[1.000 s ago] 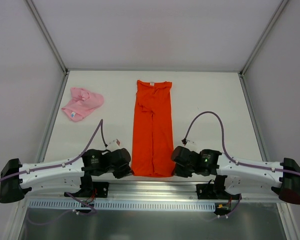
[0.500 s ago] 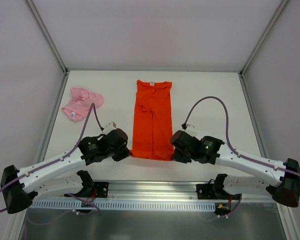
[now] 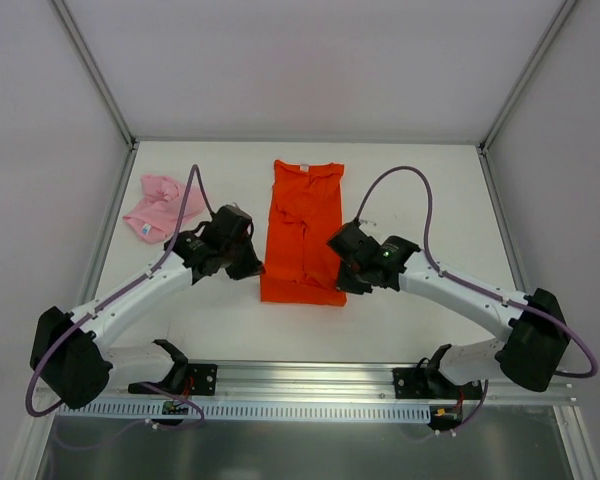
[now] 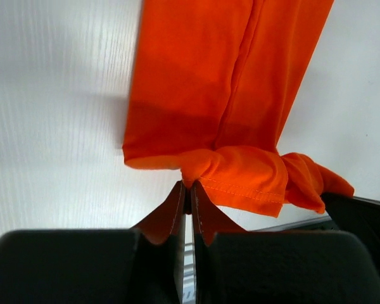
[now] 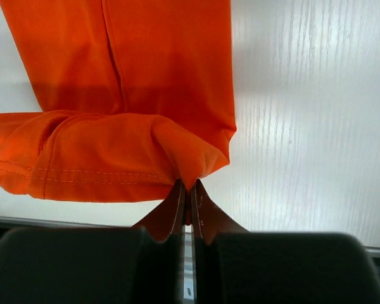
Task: Fold and stack the t-shirts
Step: Fold the folded rectangular tshirt in 1/3 of the way
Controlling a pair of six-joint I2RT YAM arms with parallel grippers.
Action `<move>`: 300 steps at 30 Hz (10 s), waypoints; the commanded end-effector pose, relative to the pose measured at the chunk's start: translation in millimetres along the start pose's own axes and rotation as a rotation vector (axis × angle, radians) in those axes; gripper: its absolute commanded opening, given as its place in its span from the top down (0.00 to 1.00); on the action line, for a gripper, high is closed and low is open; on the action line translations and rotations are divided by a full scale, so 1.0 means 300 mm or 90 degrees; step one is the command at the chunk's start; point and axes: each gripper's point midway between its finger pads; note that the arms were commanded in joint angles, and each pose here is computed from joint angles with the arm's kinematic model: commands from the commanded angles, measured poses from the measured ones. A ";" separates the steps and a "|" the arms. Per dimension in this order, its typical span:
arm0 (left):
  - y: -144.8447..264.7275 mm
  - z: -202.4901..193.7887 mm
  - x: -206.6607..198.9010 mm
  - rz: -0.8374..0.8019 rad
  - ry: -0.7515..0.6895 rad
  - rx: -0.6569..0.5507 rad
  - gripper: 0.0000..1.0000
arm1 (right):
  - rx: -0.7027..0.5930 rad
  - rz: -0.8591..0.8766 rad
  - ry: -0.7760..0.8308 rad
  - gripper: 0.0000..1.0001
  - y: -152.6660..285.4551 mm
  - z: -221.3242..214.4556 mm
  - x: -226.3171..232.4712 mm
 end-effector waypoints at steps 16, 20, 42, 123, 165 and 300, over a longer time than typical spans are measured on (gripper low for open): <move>-0.099 0.271 -0.146 -0.023 -0.049 -0.020 1.00 | 0.031 -0.044 0.067 0.99 -0.048 0.257 -0.065; -0.117 0.295 -0.141 -0.023 -0.040 -0.017 1.00 | 0.036 -0.041 0.076 0.99 -0.067 0.298 -0.045; -0.284 0.419 -0.127 -0.004 -0.036 0.020 1.00 | 0.072 -0.060 0.096 0.99 -0.222 0.434 -0.010; -0.509 0.359 -0.090 -0.073 -0.130 0.130 0.62 | -0.028 0.130 0.227 0.50 -0.357 0.578 -0.083; -0.447 0.368 -0.142 -0.082 -0.115 0.129 1.00 | -0.041 0.168 0.240 0.99 -0.318 0.605 -0.019; -0.468 -0.041 0.132 0.087 0.163 0.188 0.73 | -0.044 0.147 0.550 0.99 -0.555 0.454 0.387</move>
Point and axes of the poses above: each gripper's point midway between its finger pads, its own y axis back along the fingers, its own x axis along the line the jaws close on, z = x × y, and after that the axes turned 3 degrees about y, right-handed
